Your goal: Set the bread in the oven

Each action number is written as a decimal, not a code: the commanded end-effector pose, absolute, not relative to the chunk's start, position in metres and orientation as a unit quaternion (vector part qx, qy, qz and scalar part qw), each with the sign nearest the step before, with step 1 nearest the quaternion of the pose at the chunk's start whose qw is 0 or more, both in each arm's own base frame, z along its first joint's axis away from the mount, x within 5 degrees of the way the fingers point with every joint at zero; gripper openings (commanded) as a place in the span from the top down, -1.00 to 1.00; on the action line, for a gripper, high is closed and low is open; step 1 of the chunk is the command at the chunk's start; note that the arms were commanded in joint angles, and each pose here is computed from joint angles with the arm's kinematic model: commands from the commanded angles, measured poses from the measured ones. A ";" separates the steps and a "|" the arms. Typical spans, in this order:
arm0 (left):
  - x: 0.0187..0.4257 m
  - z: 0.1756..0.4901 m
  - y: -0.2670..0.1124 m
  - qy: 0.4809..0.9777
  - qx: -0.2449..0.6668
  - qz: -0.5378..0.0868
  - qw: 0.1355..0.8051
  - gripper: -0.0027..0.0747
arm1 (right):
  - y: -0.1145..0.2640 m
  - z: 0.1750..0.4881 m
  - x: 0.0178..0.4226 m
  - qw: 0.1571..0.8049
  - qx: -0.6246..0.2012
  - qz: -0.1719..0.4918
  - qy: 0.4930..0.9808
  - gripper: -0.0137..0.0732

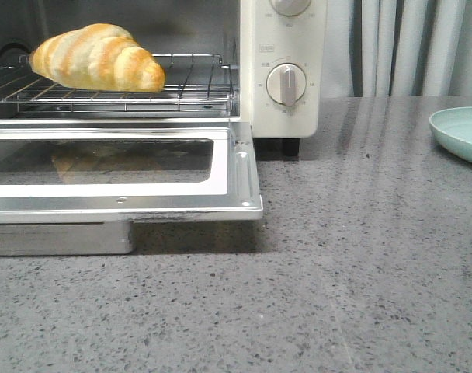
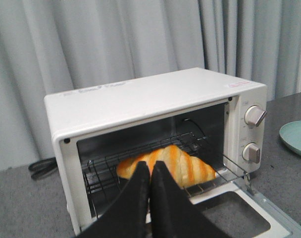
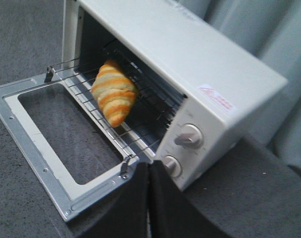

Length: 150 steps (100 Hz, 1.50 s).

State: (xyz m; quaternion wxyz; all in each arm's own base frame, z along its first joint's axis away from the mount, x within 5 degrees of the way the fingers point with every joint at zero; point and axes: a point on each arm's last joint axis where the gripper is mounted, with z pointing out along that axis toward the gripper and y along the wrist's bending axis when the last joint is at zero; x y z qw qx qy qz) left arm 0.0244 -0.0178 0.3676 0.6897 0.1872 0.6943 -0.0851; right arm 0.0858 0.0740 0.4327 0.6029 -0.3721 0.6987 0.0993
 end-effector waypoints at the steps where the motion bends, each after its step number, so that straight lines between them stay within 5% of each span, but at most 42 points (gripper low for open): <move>1: 0.027 0.370 -0.019 0.693 0.157 -0.117 0.694 0.99 | 0.032 0.425 0.053 0.686 -0.347 0.108 0.630 0.84; 27: 0.031 0.362 -0.022 0.695 0.146 -0.141 0.690 0.99 | -0.044 0.388 0.011 0.724 -0.241 0.107 0.638 0.84; 112: 0.032 0.363 -0.022 0.690 0.141 -0.148 0.694 0.99 | -0.030 0.386 0.023 0.699 -0.259 0.088 0.661 0.85; 150: 0.058 0.318 -0.020 0.676 0.099 -0.112 0.722 0.99 | -0.030 0.386 0.023 0.699 -0.259 0.088 0.661 0.85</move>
